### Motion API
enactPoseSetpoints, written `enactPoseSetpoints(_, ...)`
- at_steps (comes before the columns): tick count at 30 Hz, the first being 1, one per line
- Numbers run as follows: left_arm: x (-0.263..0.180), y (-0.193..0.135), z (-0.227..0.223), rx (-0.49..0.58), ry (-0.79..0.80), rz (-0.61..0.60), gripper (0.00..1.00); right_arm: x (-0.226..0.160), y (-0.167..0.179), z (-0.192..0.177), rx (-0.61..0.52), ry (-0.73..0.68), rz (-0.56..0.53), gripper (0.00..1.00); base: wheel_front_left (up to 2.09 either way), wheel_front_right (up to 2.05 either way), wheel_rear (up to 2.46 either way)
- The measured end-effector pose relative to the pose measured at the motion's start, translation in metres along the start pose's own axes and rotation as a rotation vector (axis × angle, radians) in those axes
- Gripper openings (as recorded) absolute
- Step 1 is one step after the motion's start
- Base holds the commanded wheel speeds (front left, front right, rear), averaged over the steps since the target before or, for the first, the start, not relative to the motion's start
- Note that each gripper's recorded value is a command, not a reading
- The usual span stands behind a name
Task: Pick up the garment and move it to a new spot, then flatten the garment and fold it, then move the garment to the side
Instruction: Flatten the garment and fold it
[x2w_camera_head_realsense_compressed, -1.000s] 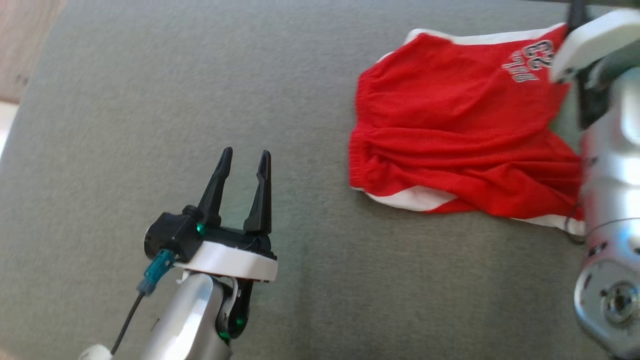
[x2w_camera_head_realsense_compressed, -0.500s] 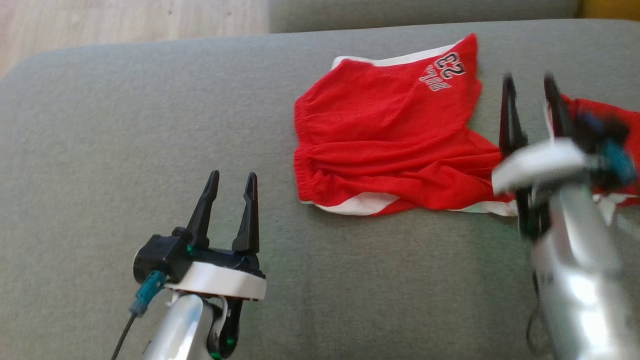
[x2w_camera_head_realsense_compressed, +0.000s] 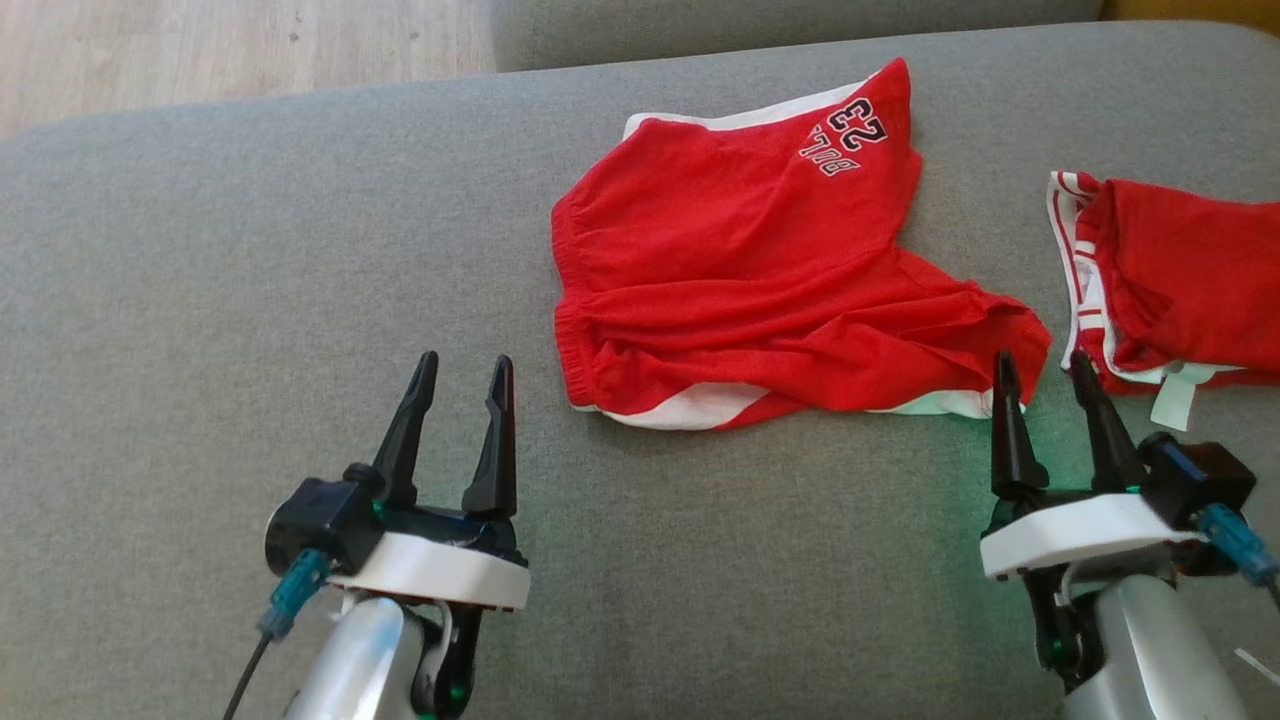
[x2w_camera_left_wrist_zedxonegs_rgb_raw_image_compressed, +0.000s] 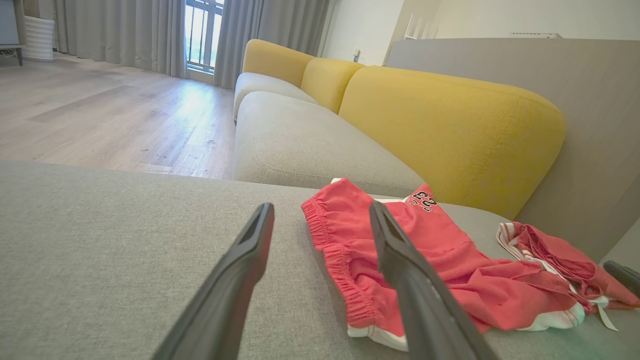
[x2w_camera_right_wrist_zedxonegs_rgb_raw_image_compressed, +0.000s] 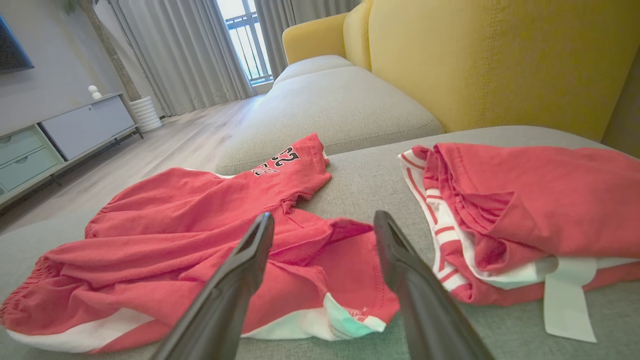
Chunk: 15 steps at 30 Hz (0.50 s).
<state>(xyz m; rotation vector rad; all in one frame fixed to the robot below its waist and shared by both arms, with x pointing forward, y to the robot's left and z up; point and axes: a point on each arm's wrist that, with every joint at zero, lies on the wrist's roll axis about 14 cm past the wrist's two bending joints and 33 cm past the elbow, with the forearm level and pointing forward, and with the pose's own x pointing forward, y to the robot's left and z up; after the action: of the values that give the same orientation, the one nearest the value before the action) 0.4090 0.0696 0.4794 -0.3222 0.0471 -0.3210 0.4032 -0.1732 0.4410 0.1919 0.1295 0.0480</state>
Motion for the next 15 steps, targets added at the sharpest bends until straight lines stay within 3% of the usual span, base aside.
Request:
enactPoseSetpoints(7, 0.001, 0.000, -0.005, -0.005, 0.012, -0.004, 1.00, 0.002, -0.005, 0.001, -0.026, 0.020, -0.012, 1.00, 0.00, 0.00, 0.00)
enactPoseSetpoints(11, 0.001, 0.003, -0.010, -0.009, 0.027, 0.001, 1.00, 0.000, -0.013, -0.026, -0.115, 0.153, -0.023, 1.00, 0.00, 0.00, 0.00)
enactPoseSetpoints(15, 0.002, 0.006, -0.013, -0.011, 0.036, 0.008, 1.00, -0.002, -0.016, -0.042, -0.134, 0.226, -0.027, 1.00, 0.00, 0.00, 0.00)
